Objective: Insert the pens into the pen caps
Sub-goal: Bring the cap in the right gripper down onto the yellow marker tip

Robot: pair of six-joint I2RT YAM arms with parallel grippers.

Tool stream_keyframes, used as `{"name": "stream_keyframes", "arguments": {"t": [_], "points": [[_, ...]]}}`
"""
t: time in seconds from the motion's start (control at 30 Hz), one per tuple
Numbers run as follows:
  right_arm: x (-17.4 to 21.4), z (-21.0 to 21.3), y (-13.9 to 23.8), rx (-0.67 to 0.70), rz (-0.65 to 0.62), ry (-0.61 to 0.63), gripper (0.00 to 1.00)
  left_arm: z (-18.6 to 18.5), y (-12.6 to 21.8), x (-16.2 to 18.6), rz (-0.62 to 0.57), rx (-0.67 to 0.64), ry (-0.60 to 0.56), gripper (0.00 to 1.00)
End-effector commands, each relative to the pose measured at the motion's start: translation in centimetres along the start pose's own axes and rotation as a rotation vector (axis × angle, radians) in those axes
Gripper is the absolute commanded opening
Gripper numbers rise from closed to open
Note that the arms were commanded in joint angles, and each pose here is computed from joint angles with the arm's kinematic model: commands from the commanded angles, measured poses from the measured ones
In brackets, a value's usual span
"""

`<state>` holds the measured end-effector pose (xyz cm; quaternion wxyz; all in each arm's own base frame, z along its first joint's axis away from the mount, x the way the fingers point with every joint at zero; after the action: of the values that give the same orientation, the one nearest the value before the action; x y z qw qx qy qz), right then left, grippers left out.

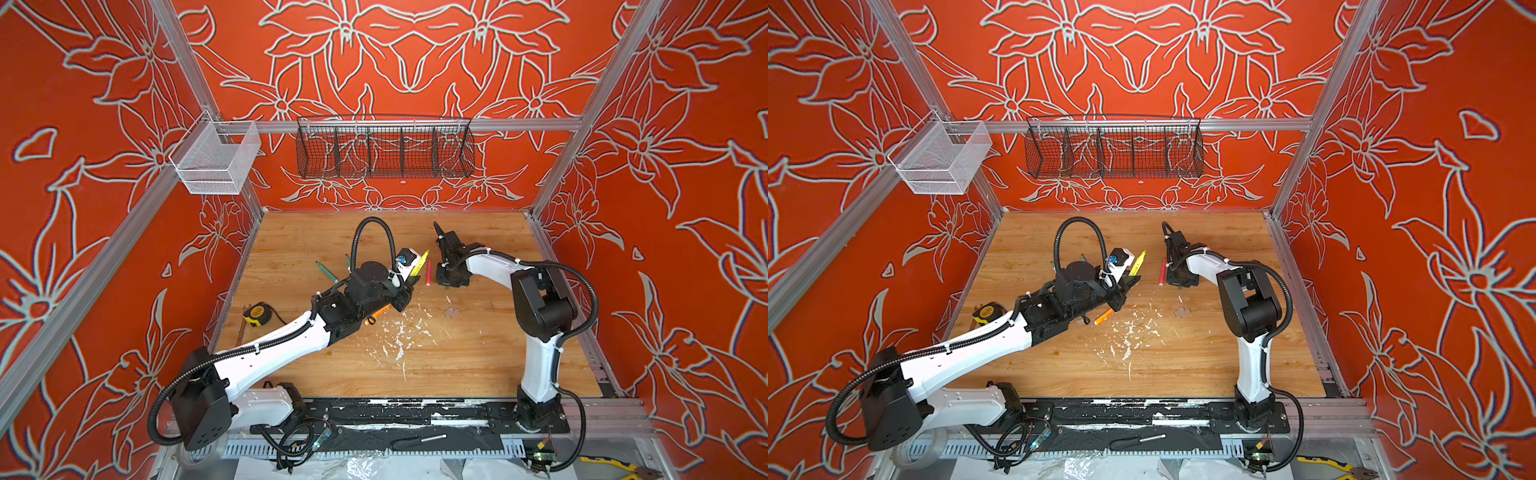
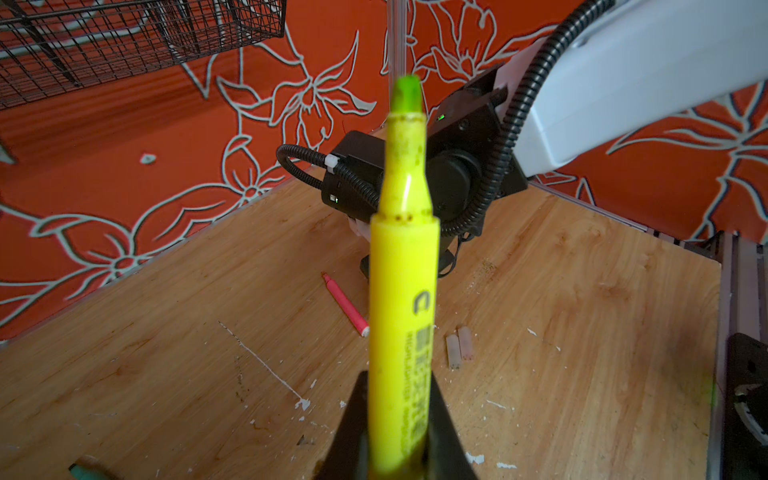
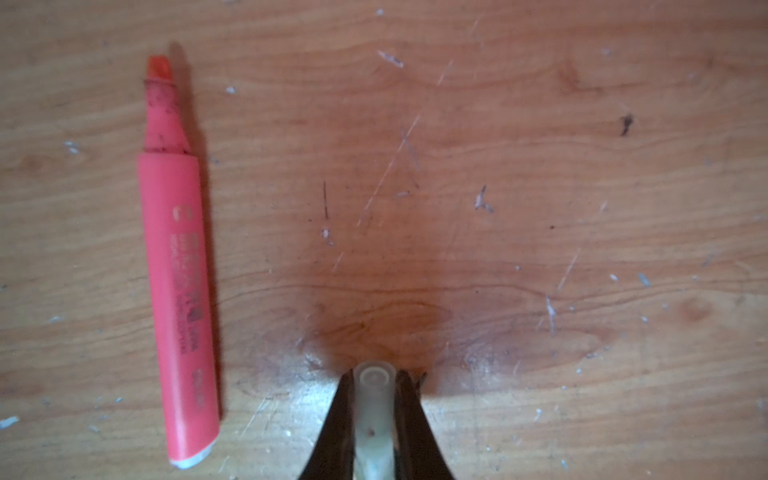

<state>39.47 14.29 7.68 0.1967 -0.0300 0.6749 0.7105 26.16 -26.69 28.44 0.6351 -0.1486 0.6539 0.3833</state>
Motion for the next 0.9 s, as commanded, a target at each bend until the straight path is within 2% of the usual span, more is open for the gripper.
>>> {"name": "stream_keyframes", "arguments": {"t": [0.0,0.13,0.3,0.47,0.67,0.87], "points": [[-0.7,0.1,3.1,-0.065,-0.065,-0.002,0.06,-0.1,-0.1,-0.7,-0.016,-0.001,-0.012,0.00],[-1.3,0.9,7.2,-0.201,-0.180,-0.005,0.05,-0.3,-0.5,-0.1,-0.013,0.007,0.004,0.00],[-1.7,2.3,14.8,-0.446,-0.446,0.001,0.05,-1.0,-1.4,0.7,-0.012,0.055,0.064,0.00],[-1.1,2.6,20.9,-0.598,-0.649,0.009,0.05,-1.5,-2.1,1.2,-0.022,0.088,0.133,0.00],[0.0,2.7,25.8,-0.737,-0.768,0.012,0.05,-1.8,-2.6,1.9,0.001,0.116,0.176,0.00],[0.8,2.9,28.3,-0.869,-0.804,-0.016,0.05,-2.4,-2.9,1.9,0.013,0.162,0.194,0.00]]}}
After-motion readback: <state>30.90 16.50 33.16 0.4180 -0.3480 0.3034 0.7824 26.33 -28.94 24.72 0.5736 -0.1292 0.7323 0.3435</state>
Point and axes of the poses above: each gripper's point midway between its finger pads, its own y axis back along the fingers, its own z axis along the line the jaws close on, x = y × z, the point moved 5 cm from there along y, back along the fingers, and after that the axes turned 4 degrees about -y, right-handed, at the moved point
